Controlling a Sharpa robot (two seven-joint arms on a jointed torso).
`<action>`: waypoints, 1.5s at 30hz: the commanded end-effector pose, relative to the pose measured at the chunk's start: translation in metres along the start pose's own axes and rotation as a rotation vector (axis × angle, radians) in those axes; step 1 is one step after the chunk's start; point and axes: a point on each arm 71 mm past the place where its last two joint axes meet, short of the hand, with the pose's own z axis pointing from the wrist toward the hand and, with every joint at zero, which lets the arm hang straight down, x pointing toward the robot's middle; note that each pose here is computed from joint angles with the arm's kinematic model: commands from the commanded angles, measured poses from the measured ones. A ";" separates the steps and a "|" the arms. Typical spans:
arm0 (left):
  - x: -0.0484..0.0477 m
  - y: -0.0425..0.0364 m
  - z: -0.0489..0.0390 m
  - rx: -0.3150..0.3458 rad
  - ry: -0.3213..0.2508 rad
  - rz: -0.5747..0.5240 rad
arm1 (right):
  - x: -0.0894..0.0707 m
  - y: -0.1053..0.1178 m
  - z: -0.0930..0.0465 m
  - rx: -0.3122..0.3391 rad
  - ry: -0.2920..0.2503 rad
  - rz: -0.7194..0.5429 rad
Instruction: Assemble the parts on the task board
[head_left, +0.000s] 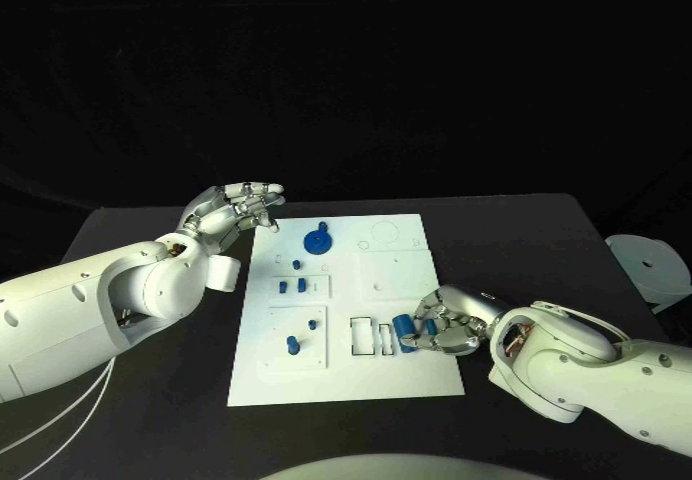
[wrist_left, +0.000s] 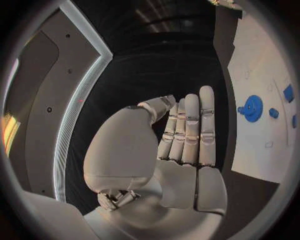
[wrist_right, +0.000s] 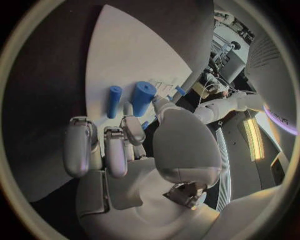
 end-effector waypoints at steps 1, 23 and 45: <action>0.0025 -0.0006 -0.0001 0.005 0.021 -0.007 | 0.003 -0.002 0.002 0.024 0.000 -0.054; 0.0022 -0.0006 -0.0008 0.001 0.023 -0.007 | 0.013 0.002 0.007 0.034 -0.003 -0.059; 0.0025 0.0000 -0.0002 -0.002 0.027 -0.009 | -0.001 0.029 -0.001 -0.003 -0.076 0.194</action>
